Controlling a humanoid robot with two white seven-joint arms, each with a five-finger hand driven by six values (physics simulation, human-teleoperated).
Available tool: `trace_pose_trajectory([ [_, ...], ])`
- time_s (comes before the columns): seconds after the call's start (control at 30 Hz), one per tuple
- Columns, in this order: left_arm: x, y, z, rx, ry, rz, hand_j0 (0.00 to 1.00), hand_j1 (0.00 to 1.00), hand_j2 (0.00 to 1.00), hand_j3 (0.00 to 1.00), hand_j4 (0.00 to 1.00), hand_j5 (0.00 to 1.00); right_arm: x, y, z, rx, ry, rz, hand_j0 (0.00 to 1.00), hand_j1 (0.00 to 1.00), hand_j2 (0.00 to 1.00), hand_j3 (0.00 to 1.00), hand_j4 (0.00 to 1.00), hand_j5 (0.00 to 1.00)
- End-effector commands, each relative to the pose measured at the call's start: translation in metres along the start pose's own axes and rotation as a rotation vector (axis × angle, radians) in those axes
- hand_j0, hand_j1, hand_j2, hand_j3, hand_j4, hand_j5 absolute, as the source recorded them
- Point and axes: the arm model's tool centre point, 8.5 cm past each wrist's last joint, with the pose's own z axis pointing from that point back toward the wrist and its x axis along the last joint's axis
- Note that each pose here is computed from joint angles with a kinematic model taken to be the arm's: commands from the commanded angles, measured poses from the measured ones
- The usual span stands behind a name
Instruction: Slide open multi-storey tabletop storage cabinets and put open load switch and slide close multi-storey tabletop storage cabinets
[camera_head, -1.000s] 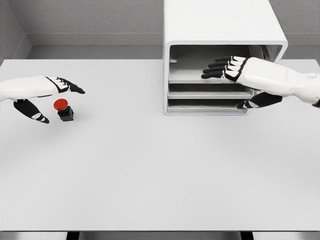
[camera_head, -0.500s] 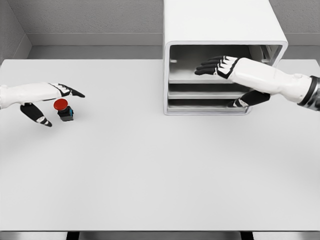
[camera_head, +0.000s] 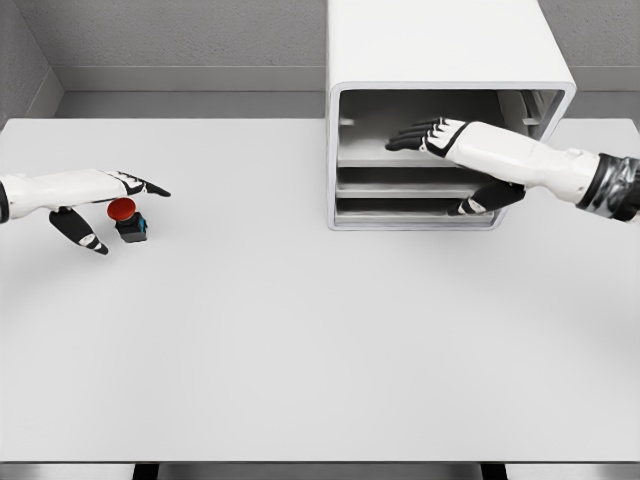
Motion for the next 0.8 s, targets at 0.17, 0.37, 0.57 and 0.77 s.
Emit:
trace_pose_trajectory([
  [0.17,-0.002,-0.001,0.001,0.002,0.006,0.011,0.77,0.77,0.77,0.77,0.77,0.77,-0.014,0.01,-0.006,0.006,0.031,-0.037,1.0,1.0,1.0,1.0,1.0,1.0],
  [0.37,-0.002,0.003,0.001,0.007,0.005,0.005,0.76,0.76,0.76,0.76,0.76,0.76,-0.017,0.022,-0.003,0.029,0.043,-0.059,1.0,1.0,1.0,1.0,1.0,1.0],
  [0.57,-0.002,0.001,0.001,0.005,0.007,0.006,0.72,0.72,0.72,0.72,0.72,0.72,-0.02,0.025,-0.01,0.022,0.042,-0.076,1.0,1.0,1.0,1.0,1.0,1.0],
  [0.77,-0.002,0.001,0.001,0.004,0.007,0.006,0.64,0.64,0.64,0.64,0.64,0.64,-0.025,0.029,-0.01,0.034,0.055,-0.083,1.0,1.0,1.0,1.0,1.0,1.0],
])
